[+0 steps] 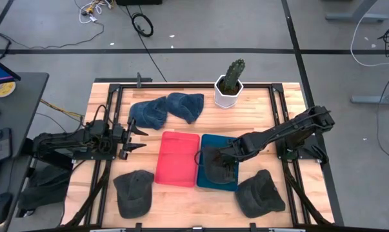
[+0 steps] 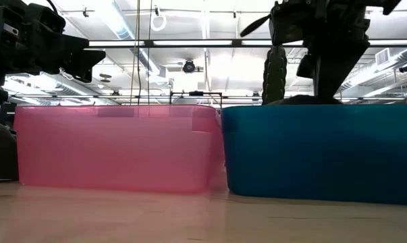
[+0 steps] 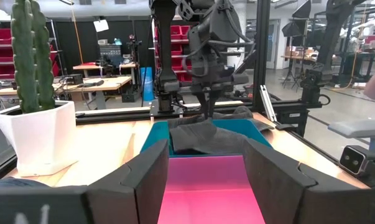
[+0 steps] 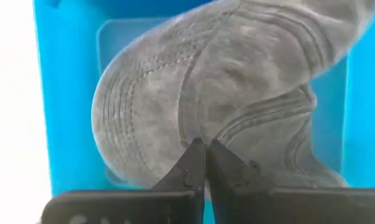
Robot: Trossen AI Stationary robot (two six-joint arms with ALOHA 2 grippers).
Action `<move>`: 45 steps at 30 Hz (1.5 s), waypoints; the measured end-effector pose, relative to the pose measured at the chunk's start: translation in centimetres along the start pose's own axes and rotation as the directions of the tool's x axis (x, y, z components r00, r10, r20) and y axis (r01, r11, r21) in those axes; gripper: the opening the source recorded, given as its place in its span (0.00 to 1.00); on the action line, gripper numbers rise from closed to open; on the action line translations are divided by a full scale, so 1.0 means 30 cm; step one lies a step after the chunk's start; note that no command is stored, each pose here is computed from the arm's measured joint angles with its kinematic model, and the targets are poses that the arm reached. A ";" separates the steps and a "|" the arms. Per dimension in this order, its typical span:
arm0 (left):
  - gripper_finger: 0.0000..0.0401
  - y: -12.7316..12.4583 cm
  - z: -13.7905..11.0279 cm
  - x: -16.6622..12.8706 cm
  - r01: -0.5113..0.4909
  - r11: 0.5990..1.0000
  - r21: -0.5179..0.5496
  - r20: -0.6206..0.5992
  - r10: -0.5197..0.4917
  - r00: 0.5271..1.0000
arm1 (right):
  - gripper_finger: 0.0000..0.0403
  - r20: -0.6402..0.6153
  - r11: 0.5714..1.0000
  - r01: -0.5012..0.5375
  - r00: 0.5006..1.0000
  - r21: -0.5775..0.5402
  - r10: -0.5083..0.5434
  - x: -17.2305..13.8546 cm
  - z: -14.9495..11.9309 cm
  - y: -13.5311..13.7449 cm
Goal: Pick & Place hat
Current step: Put the top black cap into the blue bin, then put the right black cap into the blue bin
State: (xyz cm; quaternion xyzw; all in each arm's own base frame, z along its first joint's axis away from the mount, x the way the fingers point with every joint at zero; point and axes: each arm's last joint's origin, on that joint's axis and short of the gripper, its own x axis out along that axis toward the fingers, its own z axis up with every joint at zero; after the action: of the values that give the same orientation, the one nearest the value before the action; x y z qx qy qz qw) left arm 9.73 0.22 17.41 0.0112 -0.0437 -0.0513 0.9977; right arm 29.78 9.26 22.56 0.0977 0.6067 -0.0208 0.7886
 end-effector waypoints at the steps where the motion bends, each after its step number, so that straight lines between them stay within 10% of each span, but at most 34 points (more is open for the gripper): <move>1: 0.53 0.000 0.000 0.000 0.000 1.000 0.000 0.000 0.000 1.000 | 0.01 -0.006 1.000 -0.002 1.000 0.015 0.002 -0.004 -0.002 -0.003; 23: 0.53 0.000 0.000 0.000 0.000 1.000 0.000 0.000 0.000 1.000 | 0.23 -0.047 0.999 -0.030 0.998 0.016 0.031 -0.007 0.009 -0.047; 45: 0.53 0.000 0.000 0.000 0.000 1.000 0.000 -0.001 0.000 1.000 | 0.29 -0.076 0.908 -0.067 0.991 0.413 0.108 -0.200 -0.116 -0.026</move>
State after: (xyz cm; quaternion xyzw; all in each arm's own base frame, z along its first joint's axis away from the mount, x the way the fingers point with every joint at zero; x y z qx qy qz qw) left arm 9.73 0.21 17.39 0.0112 -0.0432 -0.0514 0.9977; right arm 24.78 8.62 27.37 0.2888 0.6215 -0.1072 0.7203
